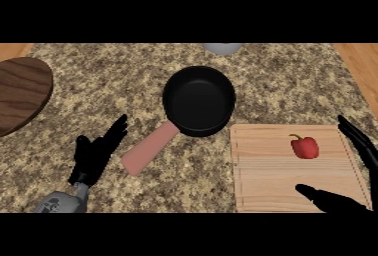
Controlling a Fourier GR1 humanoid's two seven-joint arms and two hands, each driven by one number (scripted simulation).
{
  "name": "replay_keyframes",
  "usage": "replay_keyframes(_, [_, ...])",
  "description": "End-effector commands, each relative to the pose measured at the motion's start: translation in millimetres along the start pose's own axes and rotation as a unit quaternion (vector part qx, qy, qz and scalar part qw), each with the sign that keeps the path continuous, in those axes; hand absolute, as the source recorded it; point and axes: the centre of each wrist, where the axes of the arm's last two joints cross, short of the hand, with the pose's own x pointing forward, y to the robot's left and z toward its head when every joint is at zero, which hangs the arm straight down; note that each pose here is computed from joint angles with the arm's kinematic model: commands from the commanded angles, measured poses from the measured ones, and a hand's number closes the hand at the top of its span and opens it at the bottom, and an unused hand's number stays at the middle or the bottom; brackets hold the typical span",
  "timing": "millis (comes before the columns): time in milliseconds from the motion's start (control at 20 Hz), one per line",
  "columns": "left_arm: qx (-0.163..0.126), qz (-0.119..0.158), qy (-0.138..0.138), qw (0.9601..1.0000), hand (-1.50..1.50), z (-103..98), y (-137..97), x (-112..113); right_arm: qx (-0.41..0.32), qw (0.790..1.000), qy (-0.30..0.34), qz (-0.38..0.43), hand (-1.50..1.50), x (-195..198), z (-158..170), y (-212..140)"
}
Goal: Pick the bell pepper from the cutting board and place it in the pot
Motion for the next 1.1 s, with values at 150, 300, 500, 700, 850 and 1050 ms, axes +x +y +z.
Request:
replay_keyframes(150, [-0.014,-0.006,0.000,0.9999,0.00,11,-3,6,0.058,0.991,0.117,-0.006,-1.50,41,-24,-13])
replay_keyframes(300, [-0.008,-0.002,-0.001,1.0000,0.00,4,4,-10,0.074,0.984,0.160,-0.024,-1.50,20,-43,-12])
replay_keyframes(500, [-0.018,-0.009,-0.008,0.9998,0.00,0,3,0,0.171,0.960,0.222,0.024,-1.50,5,-36,11])
replay_keyframes(700, [-0.014,-0.004,-0.010,0.9998,0.00,1,-3,7,0.225,0.939,0.255,0.054,-1.50,-30,-32,9])
replay_keyframes(850, [-0.005,0.001,-0.003,1.0000,0.00,-7,-4,4,0.221,0.942,0.247,0.050,-1.50,-47,-21,8])
replay_keyframes(1050, [-0.006,0.002,-0.010,0.9999,0.00,-6,0,-14,0.185,0.951,0.237,0.065,-1.50,-78,-24,18])
